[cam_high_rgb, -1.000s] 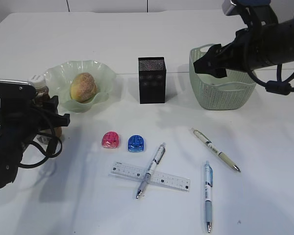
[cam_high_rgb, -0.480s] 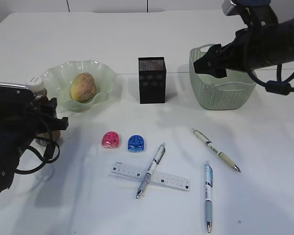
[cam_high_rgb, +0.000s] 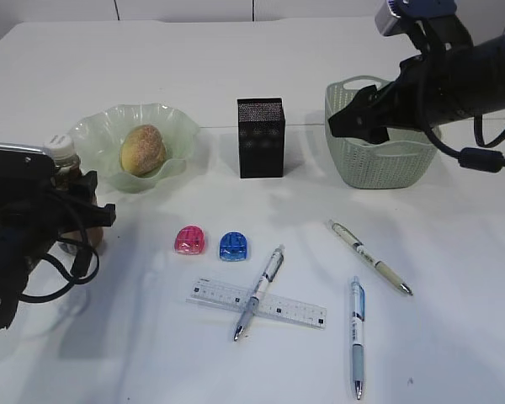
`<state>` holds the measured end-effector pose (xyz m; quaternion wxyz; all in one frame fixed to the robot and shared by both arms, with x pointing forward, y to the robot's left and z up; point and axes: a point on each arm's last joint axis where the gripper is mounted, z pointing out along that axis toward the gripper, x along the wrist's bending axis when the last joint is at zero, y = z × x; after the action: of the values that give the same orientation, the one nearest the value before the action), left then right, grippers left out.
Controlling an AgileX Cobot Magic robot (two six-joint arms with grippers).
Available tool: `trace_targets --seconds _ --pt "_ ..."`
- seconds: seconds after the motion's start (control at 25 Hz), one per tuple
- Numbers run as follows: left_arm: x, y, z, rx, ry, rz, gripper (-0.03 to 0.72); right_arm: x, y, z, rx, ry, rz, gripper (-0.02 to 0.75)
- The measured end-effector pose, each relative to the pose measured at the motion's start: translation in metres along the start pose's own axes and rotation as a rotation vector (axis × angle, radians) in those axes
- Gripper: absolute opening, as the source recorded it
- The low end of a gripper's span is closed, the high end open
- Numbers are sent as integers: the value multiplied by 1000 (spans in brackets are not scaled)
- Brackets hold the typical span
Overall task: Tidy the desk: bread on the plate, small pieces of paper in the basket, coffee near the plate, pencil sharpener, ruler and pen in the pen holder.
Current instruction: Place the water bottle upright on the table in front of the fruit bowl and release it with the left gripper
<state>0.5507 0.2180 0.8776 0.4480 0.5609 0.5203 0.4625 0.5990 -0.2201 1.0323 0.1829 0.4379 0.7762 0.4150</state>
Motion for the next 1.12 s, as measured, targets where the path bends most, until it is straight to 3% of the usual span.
trace_targets --seconds 0.72,1.12 --pt "2 2 -8 19 -11 1 307 12 15 -46 15 -64 21 585" --pt "2 2 -8 19 -13 -10 307 21 21 -65 2 -41 15 585"
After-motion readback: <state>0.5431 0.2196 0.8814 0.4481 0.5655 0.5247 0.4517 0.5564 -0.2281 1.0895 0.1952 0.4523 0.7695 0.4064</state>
